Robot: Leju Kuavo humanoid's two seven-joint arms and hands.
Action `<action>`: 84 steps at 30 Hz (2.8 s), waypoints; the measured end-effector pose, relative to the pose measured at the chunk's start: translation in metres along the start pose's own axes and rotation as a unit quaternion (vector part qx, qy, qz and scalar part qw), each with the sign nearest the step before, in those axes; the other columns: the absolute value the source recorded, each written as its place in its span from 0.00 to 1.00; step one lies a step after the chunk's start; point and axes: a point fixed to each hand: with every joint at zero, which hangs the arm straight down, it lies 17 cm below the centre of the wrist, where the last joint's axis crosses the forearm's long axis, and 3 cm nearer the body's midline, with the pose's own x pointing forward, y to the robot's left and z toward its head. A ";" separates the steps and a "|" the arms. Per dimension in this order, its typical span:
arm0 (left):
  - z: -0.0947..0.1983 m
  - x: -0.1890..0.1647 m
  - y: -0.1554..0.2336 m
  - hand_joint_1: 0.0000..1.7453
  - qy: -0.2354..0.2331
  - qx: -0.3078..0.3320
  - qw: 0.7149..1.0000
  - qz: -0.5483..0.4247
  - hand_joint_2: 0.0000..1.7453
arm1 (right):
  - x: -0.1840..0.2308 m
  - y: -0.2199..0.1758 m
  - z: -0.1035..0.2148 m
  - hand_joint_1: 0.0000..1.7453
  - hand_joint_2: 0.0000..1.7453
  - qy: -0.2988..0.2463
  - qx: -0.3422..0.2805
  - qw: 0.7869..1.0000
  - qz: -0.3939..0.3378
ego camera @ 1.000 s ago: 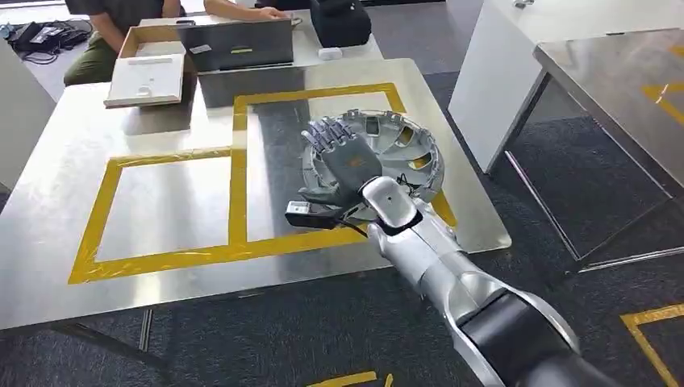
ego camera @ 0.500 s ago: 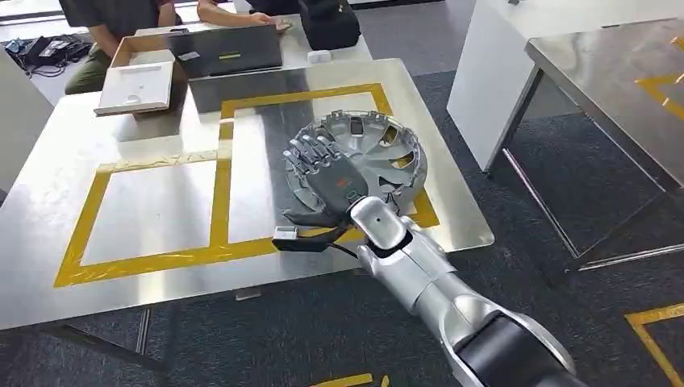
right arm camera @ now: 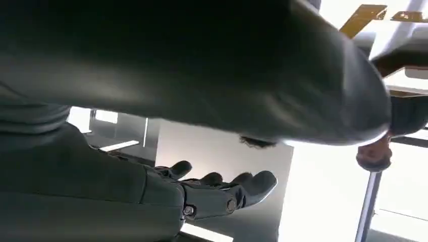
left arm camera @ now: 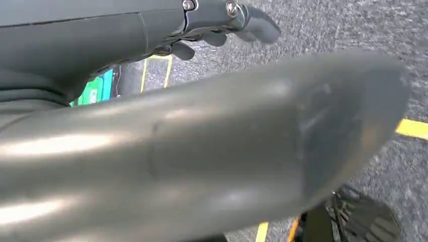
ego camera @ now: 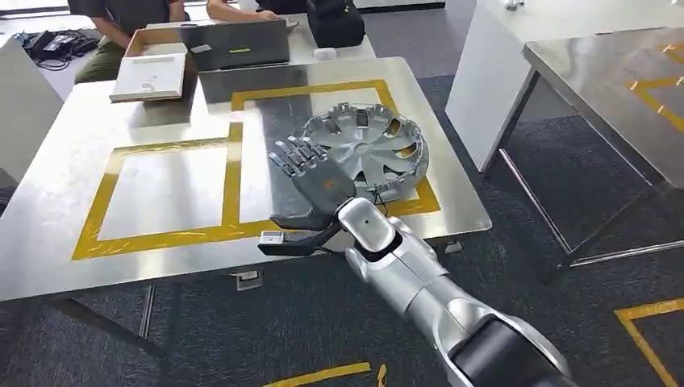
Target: Take the parts from the cabinet and place them on the table.
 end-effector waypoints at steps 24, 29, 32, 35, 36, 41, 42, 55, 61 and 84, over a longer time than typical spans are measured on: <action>-0.005 -0.002 0.014 0.00 0.003 0.014 1.000 0.001 0.00 | 0.032 0.020 0.011 0.00 0.00 -0.022 0.008 0.998 -0.050; -0.005 0.001 0.013 0.00 0.001 0.013 1.000 0.001 0.00 | 0.036 0.019 0.011 0.00 0.00 -0.023 0.004 0.998 -0.053; -0.005 0.003 0.016 0.00 -0.001 0.016 1.000 0.001 0.00 | 0.035 0.023 0.013 0.00 0.00 -0.022 0.006 0.998 -0.054; -0.005 0.003 0.016 0.00 -0.001 0.016 1.000 0.002 0.00 | 0.036 0.026 0.015 0.00 0.00 -0.022 0.009 0.998 -0.055; -0.005 0.003 0.016 0.00 0.000 0.016 1.000 0.001 0.00 | 0.036 0.028 0.016 0.00 0.00 -0.022 0.011 0.998 -0.056; -0.004 0.003 0.012 0.00 0.001 0.012 1.000 0.001 0.00 | 0.035 0.026 0.014 0.00 0.00 -0.021 0.009 0.998 -0.054; -0.004 0.003 0.012 0.00 0.001 0.010 1.000 0.001 0.00 | 0.035 0.026 0.014 0.00 0.00 -0.020 0.010 0.998 -0.054; -0.005 0.004 0.014 0.00 0.001 0.011 1.000 0.002 0.00 | 0.035 0.032 0.016 0.00 0.00 -0.016 0.019 0.998 -0.056; -0.004 0.004 0.012 0.00 0.001 0.009 1.000 0.001 0.00 | 0.032 0.034 0.018 0.00 0.00 -0.012 0.021 0.998 -0.057; -0.009 -0.025 0.021 0.00 0.027 -0.001 1.000 0.014 1.00 | 0.027 0.079 0.048 0.00 1.00 0.041 0.067 0.987 -0.143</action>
